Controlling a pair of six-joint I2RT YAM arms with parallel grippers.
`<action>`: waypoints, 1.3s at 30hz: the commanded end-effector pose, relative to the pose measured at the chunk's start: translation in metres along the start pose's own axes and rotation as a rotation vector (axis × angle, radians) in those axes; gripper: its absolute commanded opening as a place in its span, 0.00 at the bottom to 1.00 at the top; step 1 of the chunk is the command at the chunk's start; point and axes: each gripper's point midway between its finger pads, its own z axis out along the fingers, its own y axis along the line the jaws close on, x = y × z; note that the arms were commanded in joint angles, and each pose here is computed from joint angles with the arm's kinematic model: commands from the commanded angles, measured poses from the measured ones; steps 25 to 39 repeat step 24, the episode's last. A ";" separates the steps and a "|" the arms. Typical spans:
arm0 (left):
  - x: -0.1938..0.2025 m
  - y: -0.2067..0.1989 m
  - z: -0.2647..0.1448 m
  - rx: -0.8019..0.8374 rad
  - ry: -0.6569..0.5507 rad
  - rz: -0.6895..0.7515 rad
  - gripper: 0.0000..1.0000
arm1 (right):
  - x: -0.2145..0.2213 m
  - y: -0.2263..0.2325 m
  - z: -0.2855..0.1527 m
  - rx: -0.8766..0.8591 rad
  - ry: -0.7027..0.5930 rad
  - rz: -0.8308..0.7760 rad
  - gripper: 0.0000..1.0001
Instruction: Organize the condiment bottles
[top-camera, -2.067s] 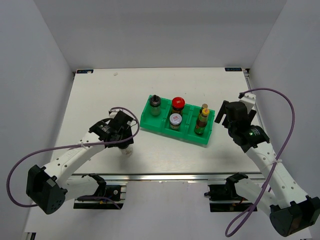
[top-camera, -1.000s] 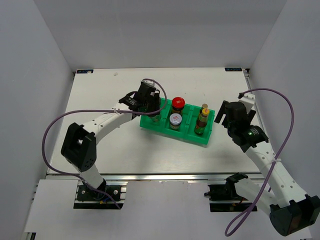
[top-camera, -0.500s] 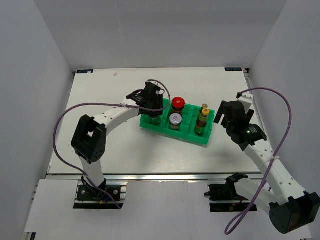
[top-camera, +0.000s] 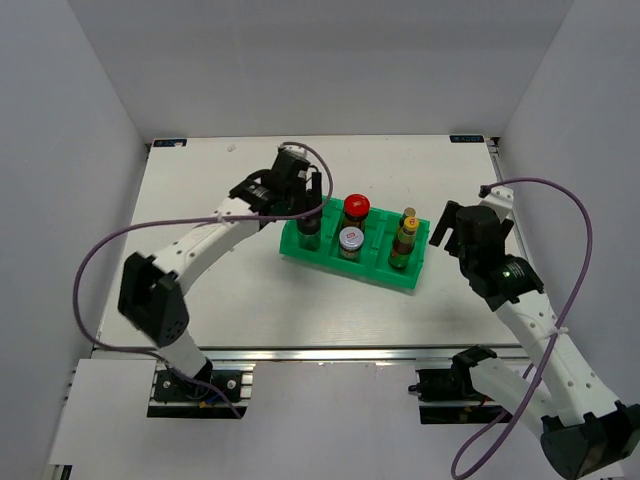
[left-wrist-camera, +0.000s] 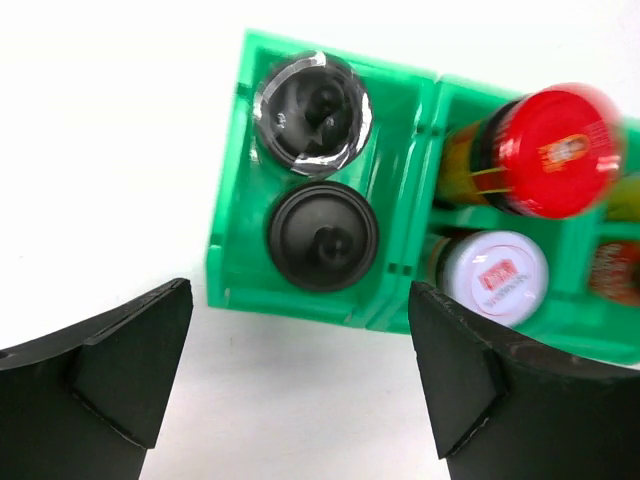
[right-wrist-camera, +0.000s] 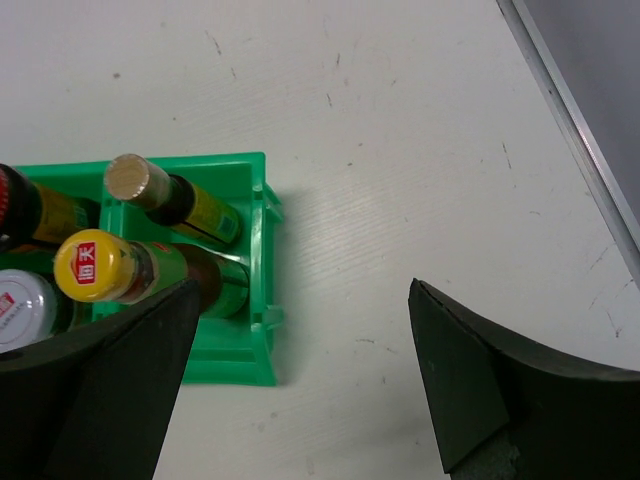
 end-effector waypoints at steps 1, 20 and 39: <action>-0.026 0.025 -0.077 -0.028 -0.151 -0.105 0.98 | -0.019 0.006 -0.006 -0.045 -0.084 0.048 0.89; 0.078 0.152 -0.146 -0.348 -0.341 -0.530 0.98 | 0.005 -0.009 -0.001 0.018 -0.057 0.090 0.89; 0.081 0.150 -0.141 -0.368 -0.306 -0.517 0.98 | 0.004 -0.009 -0.001 0.013 -0.067 0.090 0.89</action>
